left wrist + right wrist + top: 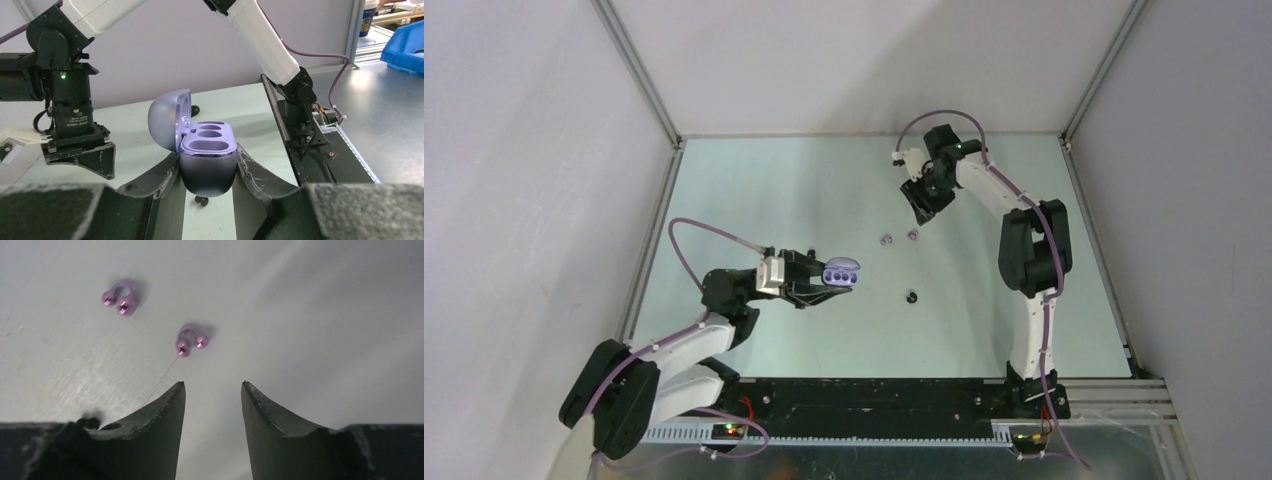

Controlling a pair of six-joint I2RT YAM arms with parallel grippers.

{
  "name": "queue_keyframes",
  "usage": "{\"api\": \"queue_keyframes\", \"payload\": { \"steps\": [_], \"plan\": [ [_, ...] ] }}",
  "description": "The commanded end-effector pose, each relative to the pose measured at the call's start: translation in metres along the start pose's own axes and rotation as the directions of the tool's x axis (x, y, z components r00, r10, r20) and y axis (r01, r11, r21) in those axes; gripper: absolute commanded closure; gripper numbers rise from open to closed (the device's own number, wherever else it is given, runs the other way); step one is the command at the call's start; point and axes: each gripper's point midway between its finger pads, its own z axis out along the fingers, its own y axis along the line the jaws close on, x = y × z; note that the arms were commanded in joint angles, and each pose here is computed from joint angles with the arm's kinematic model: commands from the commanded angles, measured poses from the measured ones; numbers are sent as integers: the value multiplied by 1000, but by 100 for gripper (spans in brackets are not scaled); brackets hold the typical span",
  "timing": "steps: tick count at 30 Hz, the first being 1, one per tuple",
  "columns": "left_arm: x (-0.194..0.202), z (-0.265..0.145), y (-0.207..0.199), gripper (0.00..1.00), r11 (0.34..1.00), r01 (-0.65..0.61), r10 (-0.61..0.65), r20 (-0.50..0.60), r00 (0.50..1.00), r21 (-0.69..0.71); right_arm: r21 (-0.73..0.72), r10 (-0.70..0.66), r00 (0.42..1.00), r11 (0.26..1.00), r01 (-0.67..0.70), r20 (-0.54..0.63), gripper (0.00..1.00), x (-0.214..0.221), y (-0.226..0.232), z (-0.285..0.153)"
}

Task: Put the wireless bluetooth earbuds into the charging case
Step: Pick up the earbud from the center of the board.

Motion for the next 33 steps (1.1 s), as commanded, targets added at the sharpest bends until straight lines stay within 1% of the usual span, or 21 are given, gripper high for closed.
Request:
{"api": "queue_keyframes", "payload": {
  "steps": [1,6,10,13,18,21,26,33],
  "plan": [
    [-9,3,0,100,998,-59,58,21,998,17,227,-65,997,972,54,41,52,-25,-33,11],
    [-8,3,1,100,998,-56,56,19,998,17,292,-100,995,951,103,-27,53,-24,-36,37],
    [-7,4,1,100,998,-55,54,17,998,20,304,-93,995,947,102,-43,54,-22,-38,48],
    [-7,4,0,100,998,-54,53,17,998,22,285,-100,992,951,117,-72,54,-15,-35,54],
    [-8,4,0,100,998,-57,57,20,998,22,201,-140,980,965,167,-142,55,3,-23,59],
    [-9,3,-1,100,998,-64,64,21,998,22,133,-155,973,975,179,-172,57,15,-12,58],
    [-9,3,-1,100,997,-69,69,18,997,23,11,-188,969,981,193,-160,59,26,12,50],
    [-10,3,-3,100,997,-76,76,18,997,27,-148,-236,960,966,214,-151,60,35,46,40]
  ]
}}
